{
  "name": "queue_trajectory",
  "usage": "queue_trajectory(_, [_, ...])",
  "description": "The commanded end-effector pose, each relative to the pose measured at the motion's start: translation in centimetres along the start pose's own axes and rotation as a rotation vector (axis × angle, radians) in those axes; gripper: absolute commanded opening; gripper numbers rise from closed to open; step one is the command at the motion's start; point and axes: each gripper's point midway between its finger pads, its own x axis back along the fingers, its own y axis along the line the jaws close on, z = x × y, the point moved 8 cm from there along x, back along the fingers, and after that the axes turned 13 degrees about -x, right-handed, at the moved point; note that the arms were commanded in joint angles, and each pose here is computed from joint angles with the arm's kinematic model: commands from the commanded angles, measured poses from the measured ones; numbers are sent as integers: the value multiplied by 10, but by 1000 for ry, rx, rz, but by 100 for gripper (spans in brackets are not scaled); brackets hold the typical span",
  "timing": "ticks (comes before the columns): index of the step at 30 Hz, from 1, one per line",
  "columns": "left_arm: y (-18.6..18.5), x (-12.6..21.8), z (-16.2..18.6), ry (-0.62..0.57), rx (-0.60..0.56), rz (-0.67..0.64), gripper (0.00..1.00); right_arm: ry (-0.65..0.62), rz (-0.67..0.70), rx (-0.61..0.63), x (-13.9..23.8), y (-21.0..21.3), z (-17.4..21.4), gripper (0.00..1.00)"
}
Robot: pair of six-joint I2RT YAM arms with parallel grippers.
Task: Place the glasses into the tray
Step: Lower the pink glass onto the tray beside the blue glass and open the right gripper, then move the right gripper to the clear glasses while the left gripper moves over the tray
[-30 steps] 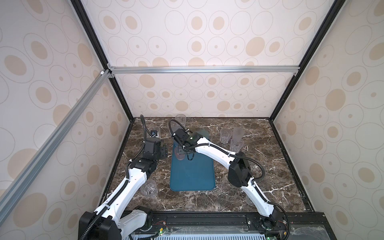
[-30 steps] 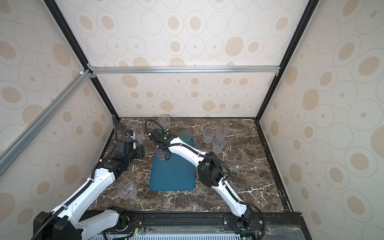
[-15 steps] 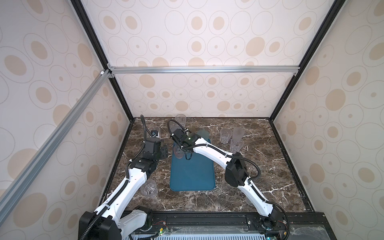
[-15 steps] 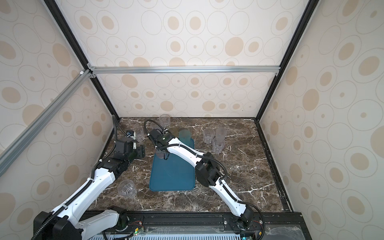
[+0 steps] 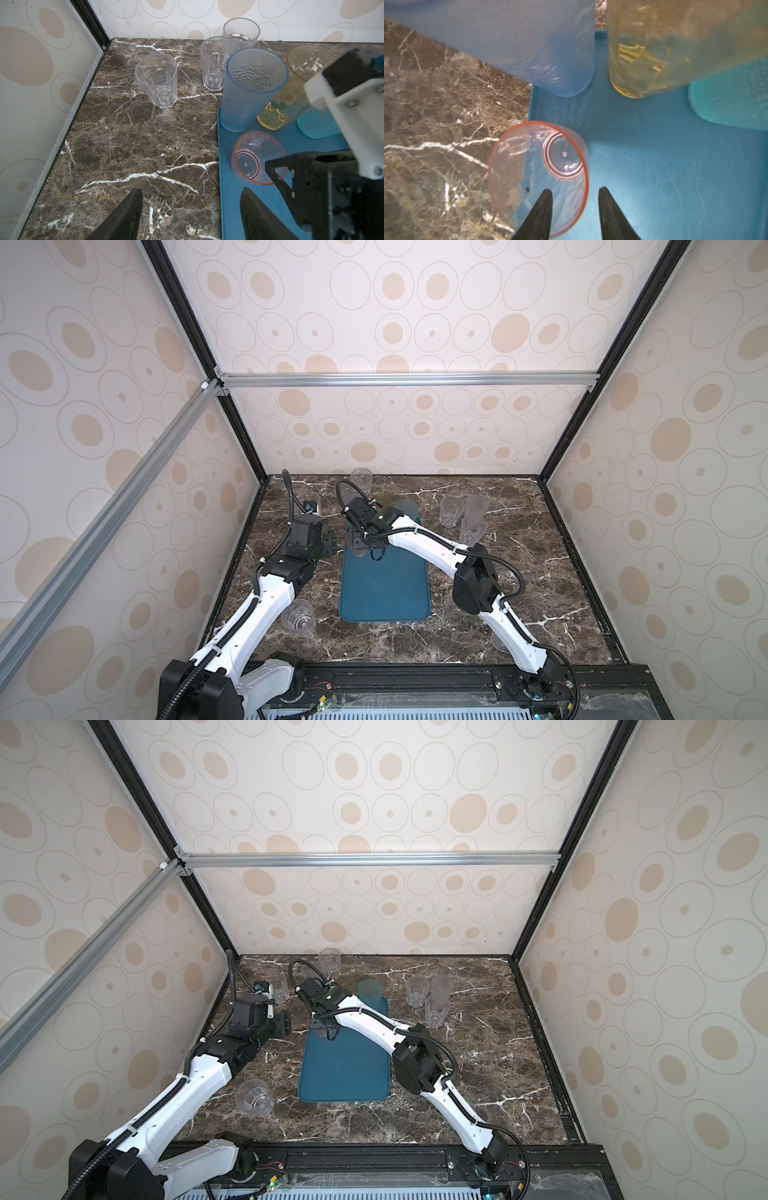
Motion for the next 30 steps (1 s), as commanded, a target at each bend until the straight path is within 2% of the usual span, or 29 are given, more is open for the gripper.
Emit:
queue_trajectory(1, [6,6,-16,-31,21,-28,74,-33,-84,-13,55,5,-15,42])
queue_trajectory(7, [12,14,-34,-84,-8,-62,72,-90,-61,1,99,-34,-21,43])
queue_trajectory(11, [2,20,-48,-147,-48,-64,71,-125,-36,-48,127,-76,-31,44])
queue_trajectory(18, [-62,31,-70,-251,-183,16,71,-144,52,-126,148,-146,-44,44])
queue_trajectory(30, [-167,22,-63,-244,-355,190,73,-113,188,-309,146,-260,-66,44])
